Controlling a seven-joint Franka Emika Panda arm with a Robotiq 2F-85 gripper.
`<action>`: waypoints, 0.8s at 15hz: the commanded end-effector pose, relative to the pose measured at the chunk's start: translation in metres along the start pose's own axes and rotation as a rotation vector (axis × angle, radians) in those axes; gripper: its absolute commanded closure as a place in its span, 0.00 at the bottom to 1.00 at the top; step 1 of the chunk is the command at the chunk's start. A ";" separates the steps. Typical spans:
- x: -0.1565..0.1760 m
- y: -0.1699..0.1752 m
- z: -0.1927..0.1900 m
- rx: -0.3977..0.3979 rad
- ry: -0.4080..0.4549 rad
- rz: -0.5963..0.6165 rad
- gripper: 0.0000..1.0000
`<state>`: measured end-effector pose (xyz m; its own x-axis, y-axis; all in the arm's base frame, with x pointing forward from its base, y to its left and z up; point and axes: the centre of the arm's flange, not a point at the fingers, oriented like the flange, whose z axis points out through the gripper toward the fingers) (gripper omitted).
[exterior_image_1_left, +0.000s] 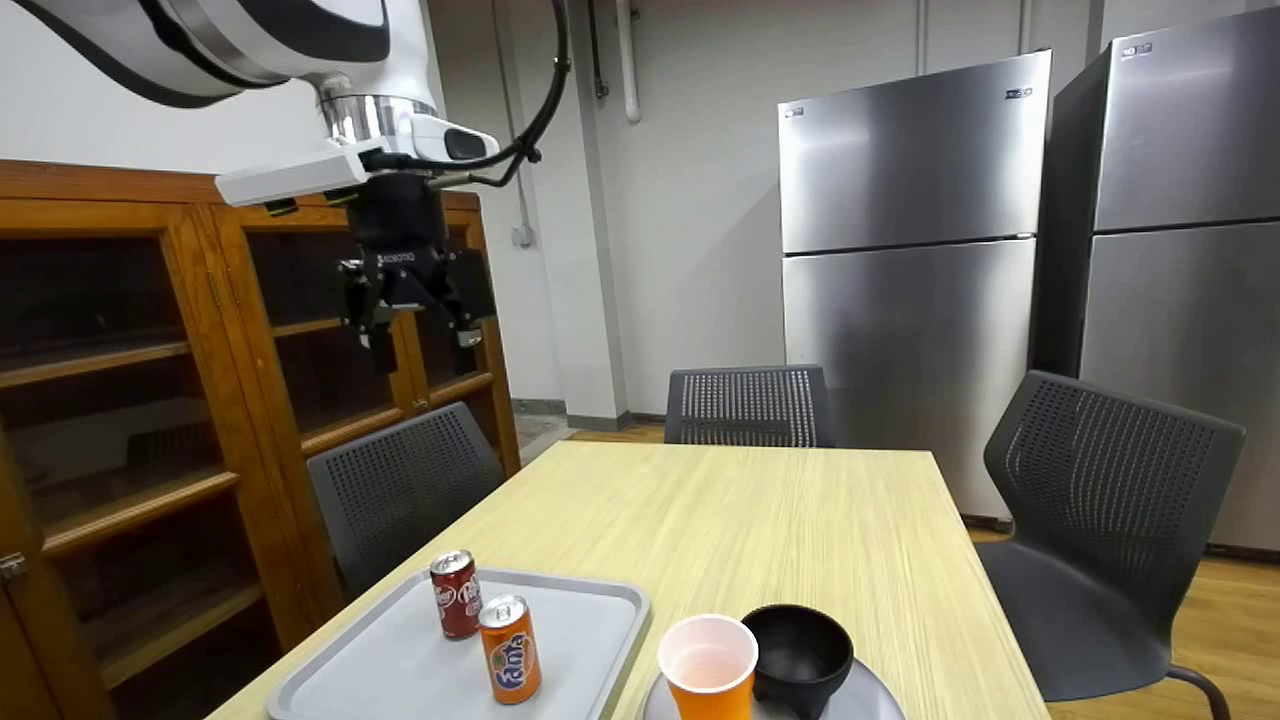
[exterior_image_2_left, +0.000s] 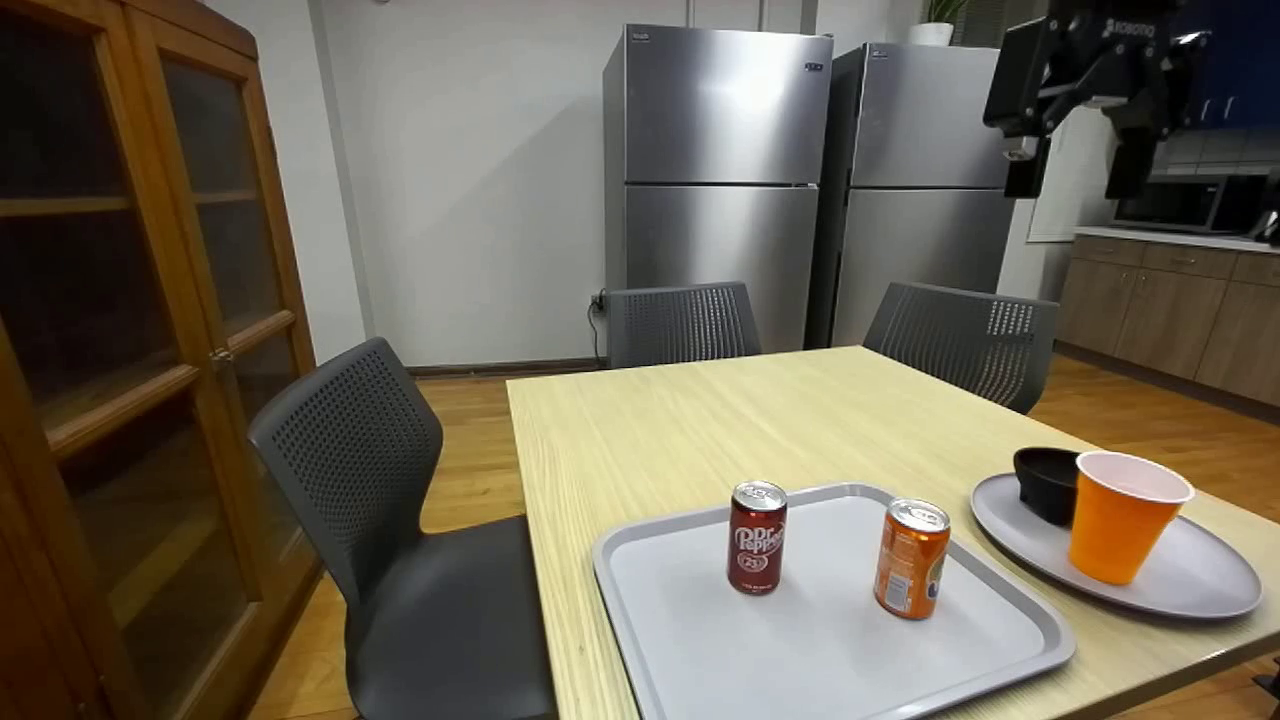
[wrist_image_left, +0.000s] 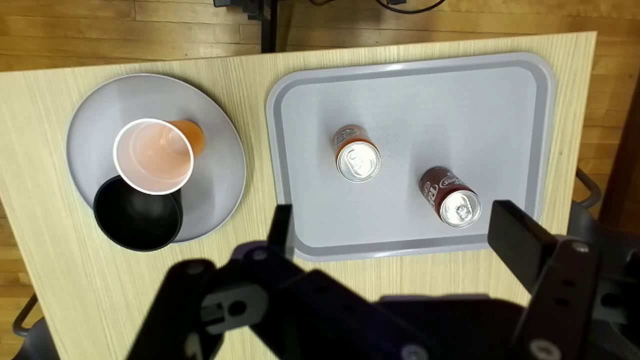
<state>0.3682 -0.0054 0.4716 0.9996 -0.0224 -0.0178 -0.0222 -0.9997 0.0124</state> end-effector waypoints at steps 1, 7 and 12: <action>0.000 0.000 0.000 0.000 0.000 0.000 0.00; 0.000 0.000 0.000 0.000 0.000 0.000 0.00; 0.010 0.002 0.013 -0.061 0.052 0.053 0.00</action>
<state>0.3703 -0.0067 0.4702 0.9995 -0.0319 -0.0022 -0.0318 -0.9991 0.0279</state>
